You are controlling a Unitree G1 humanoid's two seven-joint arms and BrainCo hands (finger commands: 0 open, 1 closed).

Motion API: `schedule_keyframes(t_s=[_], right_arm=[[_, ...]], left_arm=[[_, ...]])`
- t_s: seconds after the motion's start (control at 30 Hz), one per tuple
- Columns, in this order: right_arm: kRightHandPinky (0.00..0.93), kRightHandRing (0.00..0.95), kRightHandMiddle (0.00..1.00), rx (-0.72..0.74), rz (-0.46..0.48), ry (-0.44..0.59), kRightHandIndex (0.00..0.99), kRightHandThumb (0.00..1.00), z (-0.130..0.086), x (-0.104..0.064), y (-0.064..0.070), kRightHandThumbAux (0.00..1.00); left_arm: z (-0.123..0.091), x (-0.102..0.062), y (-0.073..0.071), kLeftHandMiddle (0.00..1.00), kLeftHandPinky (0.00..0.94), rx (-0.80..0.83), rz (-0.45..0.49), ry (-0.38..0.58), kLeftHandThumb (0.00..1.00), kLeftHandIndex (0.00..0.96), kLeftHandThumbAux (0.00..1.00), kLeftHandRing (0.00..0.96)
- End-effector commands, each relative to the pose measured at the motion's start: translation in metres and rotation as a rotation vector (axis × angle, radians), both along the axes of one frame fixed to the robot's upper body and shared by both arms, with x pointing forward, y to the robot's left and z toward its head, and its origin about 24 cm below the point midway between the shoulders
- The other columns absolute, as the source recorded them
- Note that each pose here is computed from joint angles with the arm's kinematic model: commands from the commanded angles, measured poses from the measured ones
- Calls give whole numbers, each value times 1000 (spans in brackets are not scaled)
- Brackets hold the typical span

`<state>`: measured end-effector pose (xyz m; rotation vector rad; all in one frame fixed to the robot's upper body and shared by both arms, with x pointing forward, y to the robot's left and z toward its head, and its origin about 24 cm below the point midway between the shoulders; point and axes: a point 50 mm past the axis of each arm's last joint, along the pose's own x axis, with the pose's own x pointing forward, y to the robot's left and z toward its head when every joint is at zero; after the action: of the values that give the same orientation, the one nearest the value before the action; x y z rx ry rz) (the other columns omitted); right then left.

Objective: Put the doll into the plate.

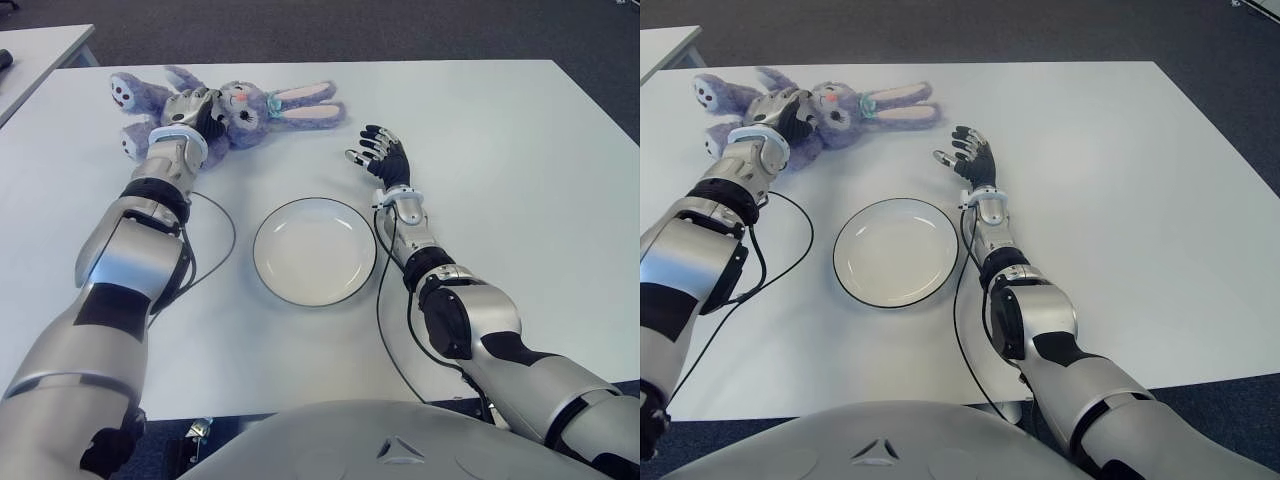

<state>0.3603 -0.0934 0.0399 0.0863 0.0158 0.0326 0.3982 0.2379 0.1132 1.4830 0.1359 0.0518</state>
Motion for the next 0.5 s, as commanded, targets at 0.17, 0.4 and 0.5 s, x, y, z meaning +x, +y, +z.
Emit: schedule_keyframes(t_s=[0.17, 0.4, 0.5], right_arm=[[217, 226, 255, 64, 24, 452, 219, 145, -100, -75, 25, 926], [204, 222, 257, 60, 27, 444, 225, 129, -100, -76, 25, 925], [191, 216, 255, 56, 28, 443, 230, 117, -100, -76, 25, 925]], left_arm=[[-44, -20, 11, 111, 156, -19, 84, 128, 664, 104, 460, 111], [-49, -23, 13, 121, 147, -33, 114, 126, 677, 99, 469, 111], [-52, -24, 13, 172, 204, -47, 129, 121, 707, 163, 472, 155]])
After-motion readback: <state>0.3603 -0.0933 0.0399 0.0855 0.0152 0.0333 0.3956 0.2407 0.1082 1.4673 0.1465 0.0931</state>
